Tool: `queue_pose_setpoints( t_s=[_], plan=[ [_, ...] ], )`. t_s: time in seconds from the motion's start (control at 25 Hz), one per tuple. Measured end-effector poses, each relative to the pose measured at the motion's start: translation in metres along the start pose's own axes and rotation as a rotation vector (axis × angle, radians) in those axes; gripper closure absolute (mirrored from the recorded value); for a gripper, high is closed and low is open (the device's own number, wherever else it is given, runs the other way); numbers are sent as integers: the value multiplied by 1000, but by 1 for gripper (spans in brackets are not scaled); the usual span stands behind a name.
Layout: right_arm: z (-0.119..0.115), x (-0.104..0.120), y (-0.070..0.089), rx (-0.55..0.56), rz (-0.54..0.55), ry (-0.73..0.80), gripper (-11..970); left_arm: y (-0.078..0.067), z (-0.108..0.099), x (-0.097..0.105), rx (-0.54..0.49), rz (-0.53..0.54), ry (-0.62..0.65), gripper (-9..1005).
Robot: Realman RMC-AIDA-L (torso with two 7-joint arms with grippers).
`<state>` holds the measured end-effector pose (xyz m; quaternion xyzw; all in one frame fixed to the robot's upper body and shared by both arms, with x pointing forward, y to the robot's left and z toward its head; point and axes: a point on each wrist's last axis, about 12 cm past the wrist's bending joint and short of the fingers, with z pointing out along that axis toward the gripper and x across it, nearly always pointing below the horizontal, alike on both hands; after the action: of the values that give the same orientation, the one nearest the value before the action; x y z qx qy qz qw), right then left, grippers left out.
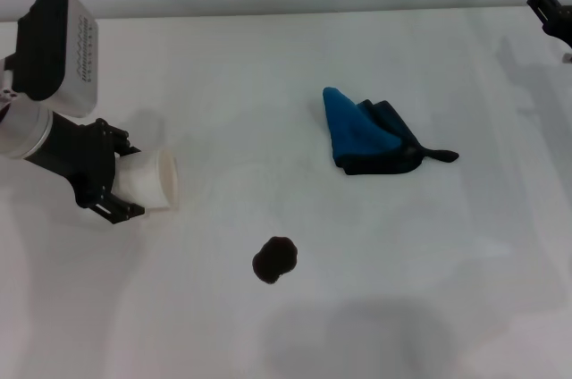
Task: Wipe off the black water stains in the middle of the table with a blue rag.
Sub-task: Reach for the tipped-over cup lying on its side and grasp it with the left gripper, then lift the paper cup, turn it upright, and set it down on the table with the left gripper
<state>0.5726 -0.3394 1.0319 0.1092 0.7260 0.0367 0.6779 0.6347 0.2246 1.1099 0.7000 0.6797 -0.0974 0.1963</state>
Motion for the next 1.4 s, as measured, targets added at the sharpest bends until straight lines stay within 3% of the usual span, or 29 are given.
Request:
queue_pose_setpoints(
  t_s=[0.56, 0.76, 1.12, 1.4],
  plan=[
    [0, 0, 0, -1, 0, -1, 87, 1, -1, 0, -14, -54, -15, 165],
    [-1, 0, 0, -1, 0, 0, 87, 11, -12, 3, -116, -168, -91, 165],
    [0, -3, -2, -1, -7, -14, 87, 15, -24, 18, -342, -385, -383, 165],
    [0, -3, -2, -1, -9, -14, 87, -14, -7, 45, -464, -560, -641, 166]
  ],
)
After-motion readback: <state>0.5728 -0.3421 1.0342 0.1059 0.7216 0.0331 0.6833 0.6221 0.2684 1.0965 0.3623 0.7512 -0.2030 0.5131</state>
